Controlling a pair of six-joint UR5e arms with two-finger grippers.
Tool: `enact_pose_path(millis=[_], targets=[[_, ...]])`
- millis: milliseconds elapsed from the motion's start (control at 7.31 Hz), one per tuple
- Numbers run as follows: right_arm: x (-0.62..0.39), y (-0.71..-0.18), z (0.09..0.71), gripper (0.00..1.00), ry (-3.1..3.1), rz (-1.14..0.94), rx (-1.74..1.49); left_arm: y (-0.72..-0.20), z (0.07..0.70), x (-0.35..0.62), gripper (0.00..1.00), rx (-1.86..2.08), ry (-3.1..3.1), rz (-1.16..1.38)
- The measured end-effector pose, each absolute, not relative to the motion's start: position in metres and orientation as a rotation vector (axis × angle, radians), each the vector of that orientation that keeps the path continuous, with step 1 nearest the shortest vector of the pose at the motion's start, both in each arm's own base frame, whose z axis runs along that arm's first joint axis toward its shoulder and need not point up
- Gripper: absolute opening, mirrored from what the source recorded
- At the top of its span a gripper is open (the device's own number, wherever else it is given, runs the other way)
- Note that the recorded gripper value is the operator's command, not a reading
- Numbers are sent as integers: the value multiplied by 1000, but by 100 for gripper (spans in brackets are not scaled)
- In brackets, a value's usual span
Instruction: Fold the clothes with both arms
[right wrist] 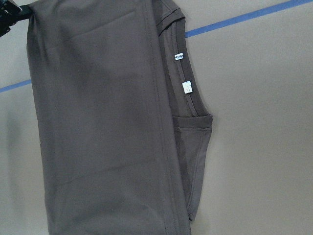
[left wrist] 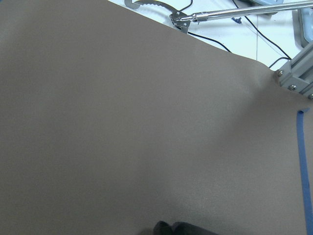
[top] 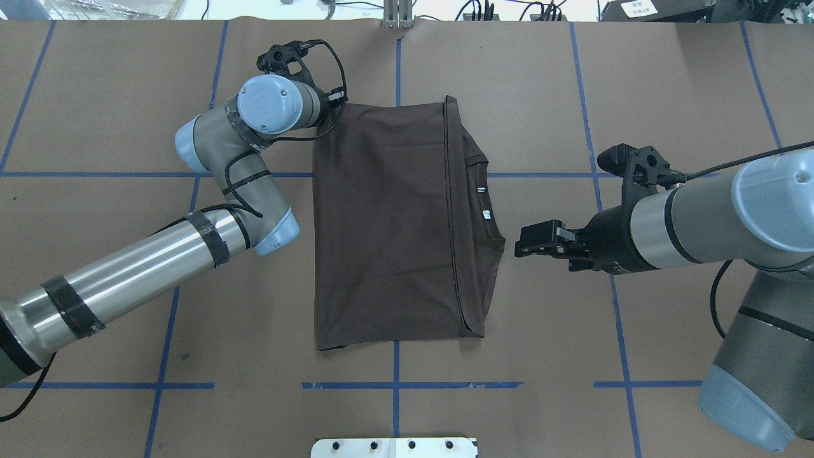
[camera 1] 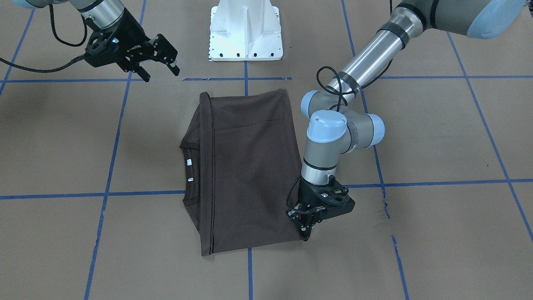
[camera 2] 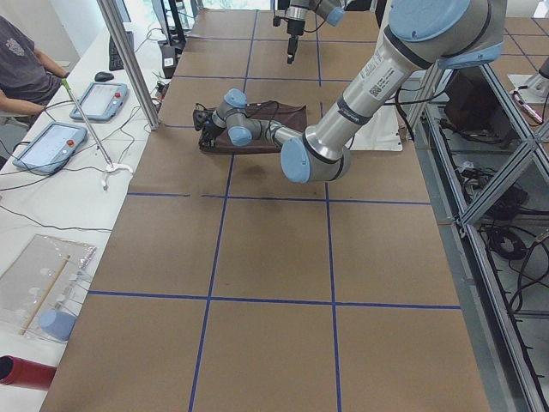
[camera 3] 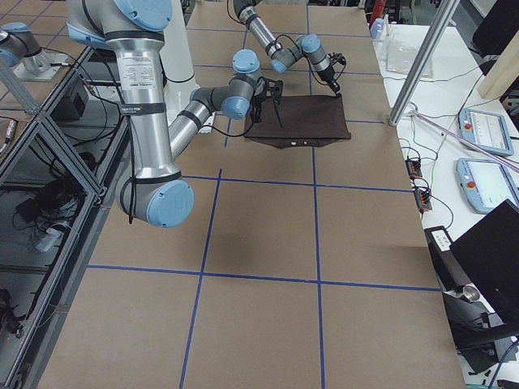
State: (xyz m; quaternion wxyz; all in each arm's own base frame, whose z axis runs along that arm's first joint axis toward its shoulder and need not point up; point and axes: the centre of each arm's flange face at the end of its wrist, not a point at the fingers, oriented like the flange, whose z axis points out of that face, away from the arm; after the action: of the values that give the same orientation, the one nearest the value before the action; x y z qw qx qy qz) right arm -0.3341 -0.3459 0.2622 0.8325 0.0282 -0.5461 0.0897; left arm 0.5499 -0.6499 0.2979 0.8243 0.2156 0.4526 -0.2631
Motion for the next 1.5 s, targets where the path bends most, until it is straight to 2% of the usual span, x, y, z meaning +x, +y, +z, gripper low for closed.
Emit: enact_pose_path(millis=[547,821,1231,1504], targets=[[-353,-357,278,100,-1110,172,64,-661,264,532,100,453,1021,-482],[-366,-364,286,100,-1027,110,100,-650,235,513,100,391,1014,-441],[-442,-370,253,100,-831,32,122,-584,224,447,100,370,979,-356],[-503,-368,257,100,-738,0,106,-541,199,407,100,366,951,-312]])
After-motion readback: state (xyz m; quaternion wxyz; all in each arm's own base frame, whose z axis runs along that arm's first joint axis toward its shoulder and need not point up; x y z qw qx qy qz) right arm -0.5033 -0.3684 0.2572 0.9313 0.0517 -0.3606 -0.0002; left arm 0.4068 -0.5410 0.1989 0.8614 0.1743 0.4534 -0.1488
